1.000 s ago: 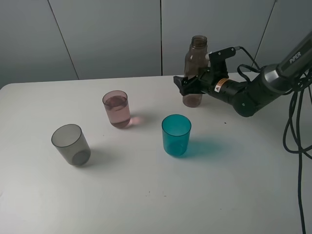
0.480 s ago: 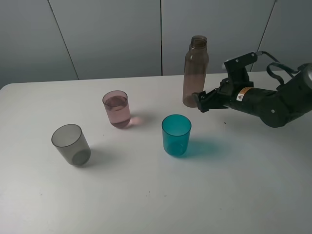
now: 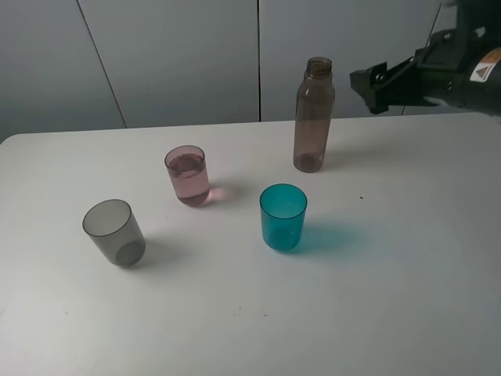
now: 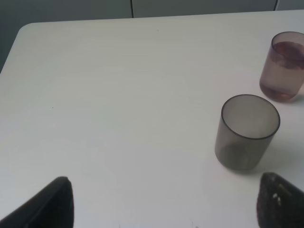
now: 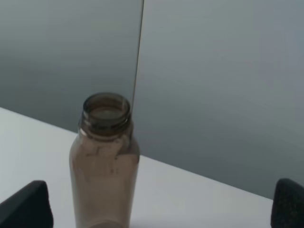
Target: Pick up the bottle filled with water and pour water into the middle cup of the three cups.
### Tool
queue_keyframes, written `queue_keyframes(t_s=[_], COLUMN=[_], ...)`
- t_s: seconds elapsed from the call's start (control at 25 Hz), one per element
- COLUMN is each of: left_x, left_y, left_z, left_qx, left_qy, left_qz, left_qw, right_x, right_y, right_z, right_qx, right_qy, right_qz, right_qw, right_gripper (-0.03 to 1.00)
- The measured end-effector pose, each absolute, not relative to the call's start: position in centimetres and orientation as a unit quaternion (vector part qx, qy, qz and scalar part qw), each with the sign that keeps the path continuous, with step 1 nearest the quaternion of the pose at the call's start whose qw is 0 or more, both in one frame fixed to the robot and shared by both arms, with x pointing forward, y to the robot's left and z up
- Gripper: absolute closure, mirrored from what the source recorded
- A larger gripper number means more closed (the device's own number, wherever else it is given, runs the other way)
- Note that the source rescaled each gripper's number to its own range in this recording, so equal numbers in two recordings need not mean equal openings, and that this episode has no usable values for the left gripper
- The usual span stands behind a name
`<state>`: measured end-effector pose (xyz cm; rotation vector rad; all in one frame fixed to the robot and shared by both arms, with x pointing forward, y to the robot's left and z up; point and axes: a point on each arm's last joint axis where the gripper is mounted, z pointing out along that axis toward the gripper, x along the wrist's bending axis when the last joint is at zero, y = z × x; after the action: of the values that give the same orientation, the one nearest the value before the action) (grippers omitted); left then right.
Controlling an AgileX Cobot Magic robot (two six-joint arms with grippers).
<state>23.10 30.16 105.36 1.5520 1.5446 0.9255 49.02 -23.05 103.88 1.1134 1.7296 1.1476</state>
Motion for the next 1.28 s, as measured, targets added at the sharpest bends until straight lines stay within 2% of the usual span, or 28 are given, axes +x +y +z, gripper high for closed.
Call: queue_keyframes(t_s=[0.2, 0.36, 0.6, 0.8, 1.0, 1.28], left_x=[23.1, 23.1, 23.1, 23.1, 23.1, 23.1], left_y=[30.2, 30.2, 30.2, 30.2, 30.2, 30.2], left_z=[105.4, 105.4, 105.4, 105.4, 105.4, 105.4], left_qx=[0.606, 0.606, 0.606, 0.606, 0.606, 0.605], left_qy=[0.603, 0.603, 0.603, 0.603, 0.603, 0.604], left_qz=[0.361, 0.361, 0.361, 0.361, 0.361, 0.361], left_qw=[0.373, 0.373, 0.373, 0.373, 0.373, 0.373], right_x=[42.0, 35.8, 28.3, 24.4, 22.0, 22.2], right_y=[-25.3, -27.1, -29.2, -30.1, -30.5, -30.1], right_z=[109.6, 111.7, 110.7, 109.6, 108.4, 106.6], right_qx=[0.455, 0.476, 0.507, 0.515, 0.520, 0.538], right_qy=[0.648, 0.624, 0.636, 0.636, 0.640, 0.666], right_qz=[0.458, 0.474, 0.447, 0.446, 0.449, 0.421], right_qw=[0.404, 0.399, 0.373, 0.363, 0.345, 0.301], right_gripper=[-0.03, -0.03, -0.03, -0.03, -0.03, -0.03])
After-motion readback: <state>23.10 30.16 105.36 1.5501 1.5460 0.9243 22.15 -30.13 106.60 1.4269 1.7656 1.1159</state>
